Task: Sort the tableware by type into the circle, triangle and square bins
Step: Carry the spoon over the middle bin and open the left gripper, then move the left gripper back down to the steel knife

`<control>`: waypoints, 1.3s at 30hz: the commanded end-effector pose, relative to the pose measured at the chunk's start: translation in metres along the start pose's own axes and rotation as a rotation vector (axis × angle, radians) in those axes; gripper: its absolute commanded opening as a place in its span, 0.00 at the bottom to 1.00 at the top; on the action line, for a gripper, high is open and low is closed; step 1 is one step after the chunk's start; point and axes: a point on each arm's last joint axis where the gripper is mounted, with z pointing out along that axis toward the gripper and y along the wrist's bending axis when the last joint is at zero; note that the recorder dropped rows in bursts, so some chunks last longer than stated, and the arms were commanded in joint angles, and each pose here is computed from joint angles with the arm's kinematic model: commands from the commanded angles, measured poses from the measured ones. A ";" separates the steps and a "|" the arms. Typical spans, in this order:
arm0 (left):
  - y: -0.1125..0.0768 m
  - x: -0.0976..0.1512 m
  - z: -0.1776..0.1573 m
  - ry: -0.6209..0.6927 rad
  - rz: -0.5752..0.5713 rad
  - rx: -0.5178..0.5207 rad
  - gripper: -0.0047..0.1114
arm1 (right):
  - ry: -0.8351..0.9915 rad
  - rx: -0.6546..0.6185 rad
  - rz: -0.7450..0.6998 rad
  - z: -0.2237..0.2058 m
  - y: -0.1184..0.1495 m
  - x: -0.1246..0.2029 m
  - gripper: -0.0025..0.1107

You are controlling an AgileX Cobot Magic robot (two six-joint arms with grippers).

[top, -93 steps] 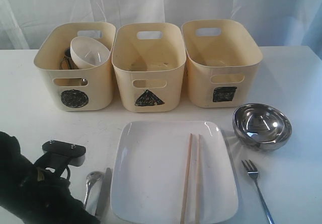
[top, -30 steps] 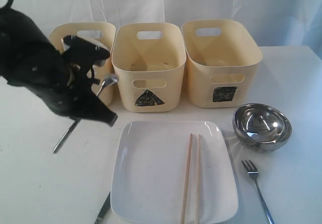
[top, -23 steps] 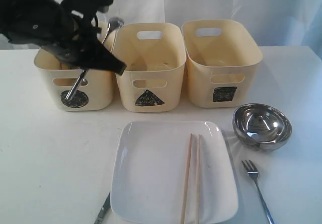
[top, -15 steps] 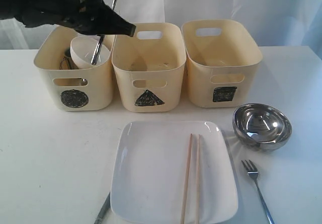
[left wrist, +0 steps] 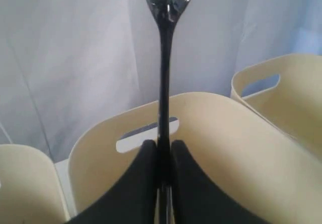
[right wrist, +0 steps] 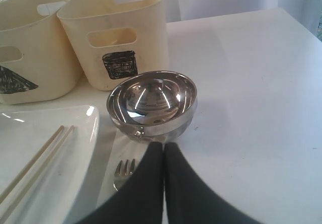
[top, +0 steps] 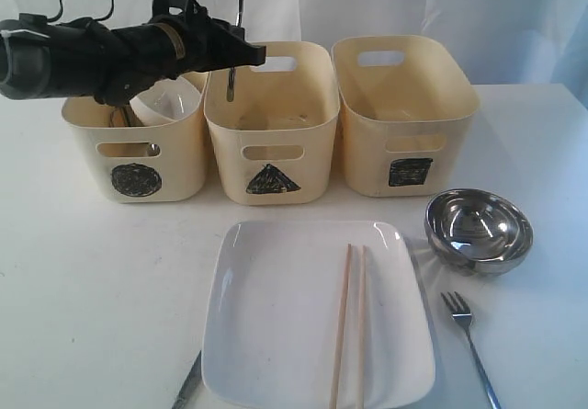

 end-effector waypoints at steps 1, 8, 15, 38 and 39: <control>-0.001 -0.009 -0.001 -0.041 0.011 0.013 0.07 | -0.010 0.009 -0.003 0.000 -0.001 0.000 0.02; -0.001 -0.009 -0.001 -0.039 0.002 0.013 0.42 | -0.010 0.009 -0.003 0.000 -0.001 0.000 0.02; -0.001 -0.013 -0.004 -0.047 -0.026 0.012 0.43 | -0.010 0.009 -0.003 0.000 -0.001 0.000 0.02; -0.046 -0.039 -0.211 0.721 0.018 -0.100 0.43 | -0.010 0.009 -0.003 0.000 -0.001 0.000 0.02; -0.051 -0.037 -0.217 0.769 0.003 -0.043 0.43 | -0.010 0.009 -0.003 0.000 -0.001 0.000 0.02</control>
